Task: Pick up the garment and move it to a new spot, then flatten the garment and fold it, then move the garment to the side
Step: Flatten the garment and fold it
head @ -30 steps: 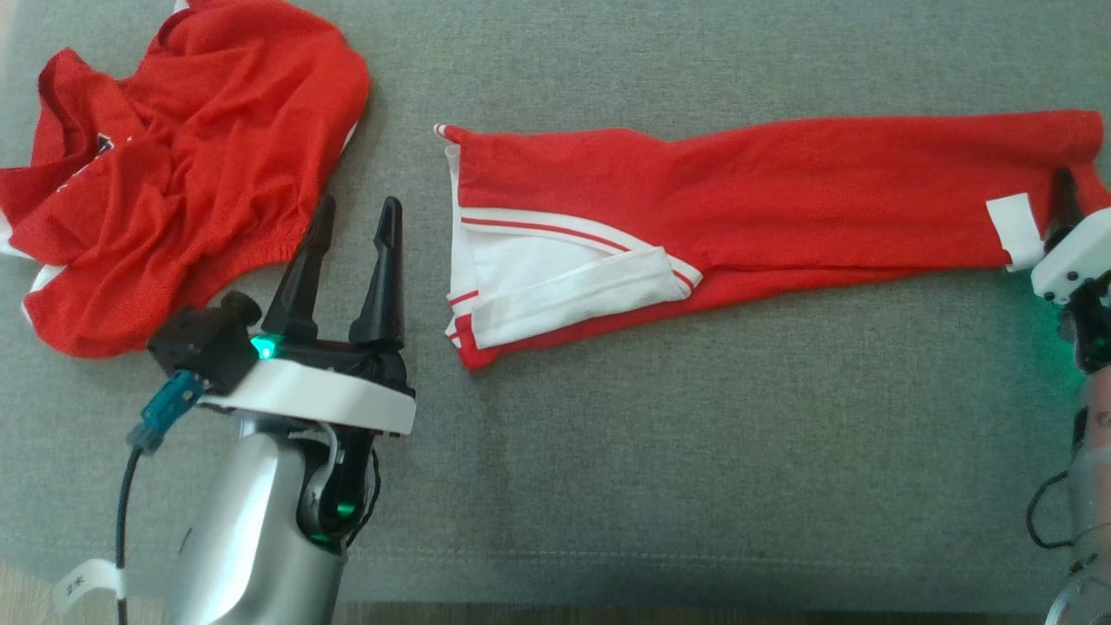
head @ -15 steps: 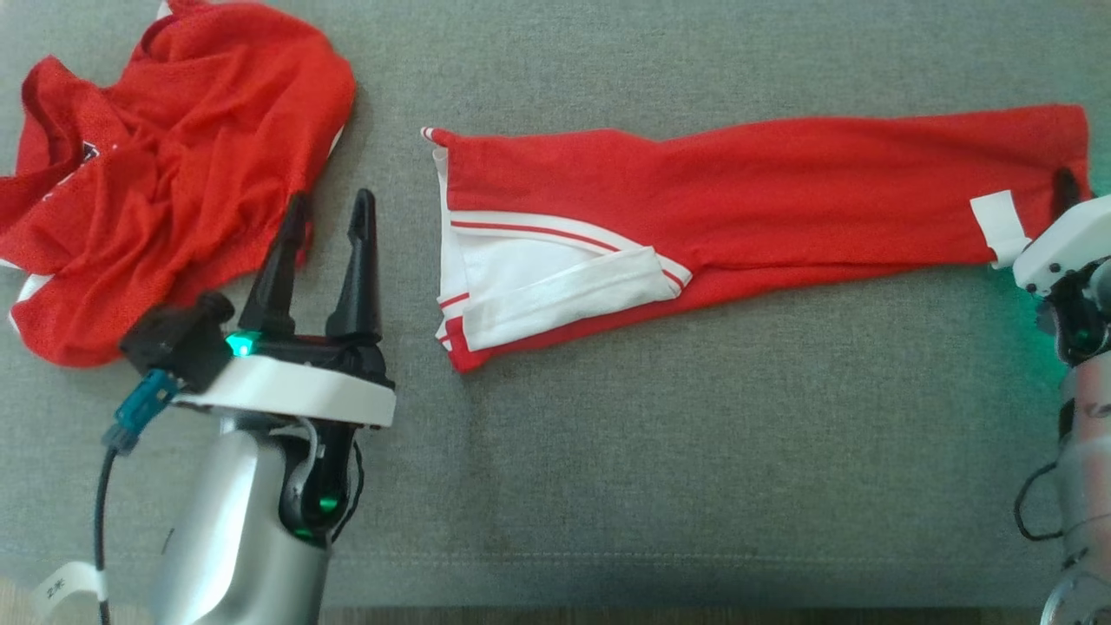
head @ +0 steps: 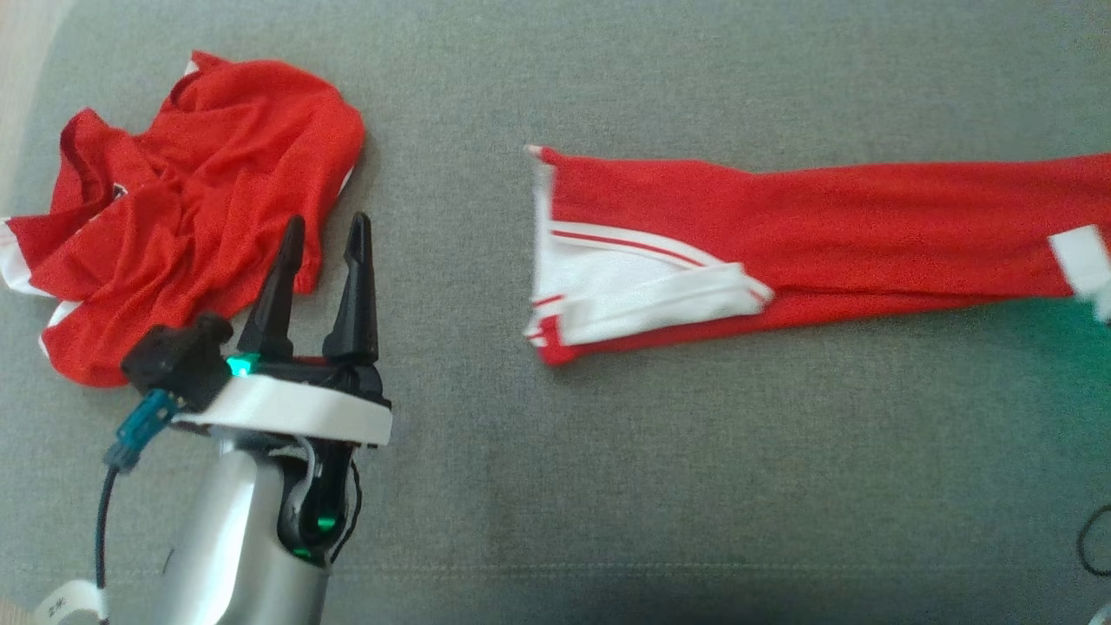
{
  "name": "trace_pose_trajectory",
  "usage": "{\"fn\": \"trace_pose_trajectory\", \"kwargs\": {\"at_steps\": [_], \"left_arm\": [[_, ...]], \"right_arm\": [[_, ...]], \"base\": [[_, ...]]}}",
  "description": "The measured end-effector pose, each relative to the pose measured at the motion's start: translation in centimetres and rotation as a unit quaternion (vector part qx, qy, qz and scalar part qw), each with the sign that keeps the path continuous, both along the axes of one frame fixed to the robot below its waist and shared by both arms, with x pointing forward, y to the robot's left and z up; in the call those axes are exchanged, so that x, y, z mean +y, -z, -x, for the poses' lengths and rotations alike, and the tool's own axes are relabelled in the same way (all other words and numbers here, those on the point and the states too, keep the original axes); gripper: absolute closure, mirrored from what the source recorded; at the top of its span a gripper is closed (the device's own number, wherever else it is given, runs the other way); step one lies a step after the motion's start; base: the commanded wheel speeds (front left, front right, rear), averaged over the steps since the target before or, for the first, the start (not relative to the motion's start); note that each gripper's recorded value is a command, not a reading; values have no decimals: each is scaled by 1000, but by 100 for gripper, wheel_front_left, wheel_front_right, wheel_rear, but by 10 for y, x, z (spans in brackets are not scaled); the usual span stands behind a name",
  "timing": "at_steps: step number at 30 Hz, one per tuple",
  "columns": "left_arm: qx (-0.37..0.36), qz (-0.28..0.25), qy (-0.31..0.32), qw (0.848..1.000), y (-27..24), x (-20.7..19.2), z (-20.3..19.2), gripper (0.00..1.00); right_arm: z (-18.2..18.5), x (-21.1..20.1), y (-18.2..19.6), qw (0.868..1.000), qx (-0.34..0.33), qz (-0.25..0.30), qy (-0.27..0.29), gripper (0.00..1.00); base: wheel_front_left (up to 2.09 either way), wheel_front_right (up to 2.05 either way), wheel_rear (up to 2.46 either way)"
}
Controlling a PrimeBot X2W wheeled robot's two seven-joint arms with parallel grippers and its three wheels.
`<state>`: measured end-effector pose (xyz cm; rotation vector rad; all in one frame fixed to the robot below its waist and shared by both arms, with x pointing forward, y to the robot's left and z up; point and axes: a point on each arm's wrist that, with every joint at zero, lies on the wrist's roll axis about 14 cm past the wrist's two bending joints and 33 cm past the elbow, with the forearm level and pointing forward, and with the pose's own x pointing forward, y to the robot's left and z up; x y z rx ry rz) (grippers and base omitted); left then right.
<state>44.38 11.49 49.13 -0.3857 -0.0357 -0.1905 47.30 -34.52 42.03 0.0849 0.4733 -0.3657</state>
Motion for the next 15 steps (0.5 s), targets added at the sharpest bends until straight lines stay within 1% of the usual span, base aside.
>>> {"fn": "trace_pose_trajectory", "kwargs": {"at_steps": [3, 5, 9, 11, 15], "left_arm": [[-3, 1, 1, 1000, -3, -1, 5, 0], [-6, 3, 1, 1000, -7, -1, 8, 0], [-10, 6, 2, 1000, -11, -3, 14, 0], [-12, 7, 1, 1000, -14, -3, 18, 0], [-16, 10, 0, 1000, -20, -4, 27, 0]], "right_arm": [[3, -19, -26, 998, -24, 50, 14, 100], [6, -23, -37, 997, -34, 65, 22, 100], [7, -10, -46, 997, -46, 63, 19, 100], [6, 3, -51, 997, -56, 53, 12, 100], [3, 23, -71, 996, -81, 44, -8, 100]], "base": [[0, 0, 0], [0, 0, 0], [0, 0, 0], [0, 0, 0], [0, 0, 0]]}}
